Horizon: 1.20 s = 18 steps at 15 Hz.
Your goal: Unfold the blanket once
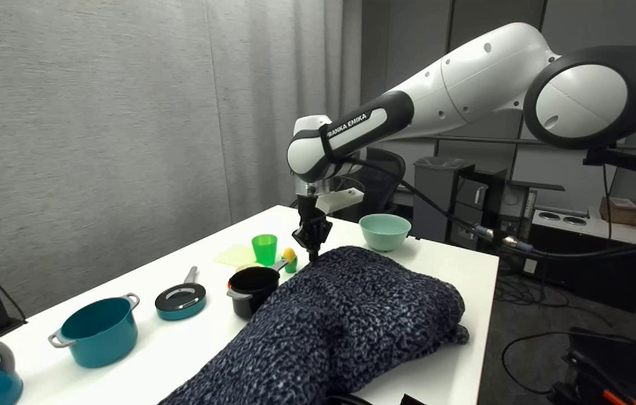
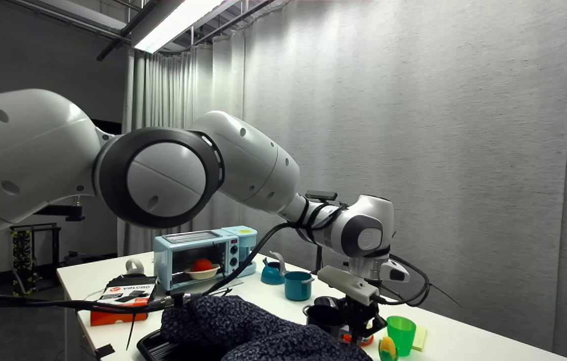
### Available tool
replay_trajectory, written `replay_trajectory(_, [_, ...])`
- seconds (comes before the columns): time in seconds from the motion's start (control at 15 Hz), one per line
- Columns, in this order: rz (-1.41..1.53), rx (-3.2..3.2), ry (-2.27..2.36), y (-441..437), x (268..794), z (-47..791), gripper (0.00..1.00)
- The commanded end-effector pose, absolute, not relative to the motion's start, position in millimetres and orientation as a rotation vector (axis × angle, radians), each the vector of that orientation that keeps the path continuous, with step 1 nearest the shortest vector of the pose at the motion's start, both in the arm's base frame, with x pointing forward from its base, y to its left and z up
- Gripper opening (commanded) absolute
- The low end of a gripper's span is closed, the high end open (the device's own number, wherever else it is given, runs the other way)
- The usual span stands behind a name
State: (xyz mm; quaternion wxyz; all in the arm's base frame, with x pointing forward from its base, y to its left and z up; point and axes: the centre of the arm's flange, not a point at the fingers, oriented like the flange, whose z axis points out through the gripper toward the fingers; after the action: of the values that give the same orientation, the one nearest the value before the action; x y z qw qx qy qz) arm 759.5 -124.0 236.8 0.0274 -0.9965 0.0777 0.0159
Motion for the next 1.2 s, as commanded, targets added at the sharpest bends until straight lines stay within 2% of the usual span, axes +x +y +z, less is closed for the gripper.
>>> replay_trajectory(0.0, [0.045,-3.067,0.256,-125.1,758.7,238.6,0.28])
replay_trajectory(0.07, [0.046,-3.066,0.257,-125.0,758.6,238.7,0.33])
replay_trajectory(0.6, [0.150,-2.946,0.196,-83.3,743.8,273.1,0.95])
replay_trajectory(0.73, [0.194,-2.841,0.188,-51.5,738.8,281.1,1.00])
replay_trajectory(1.13, [0.408,-2.739,0.308,44.6,716.5,257.8,1.00])
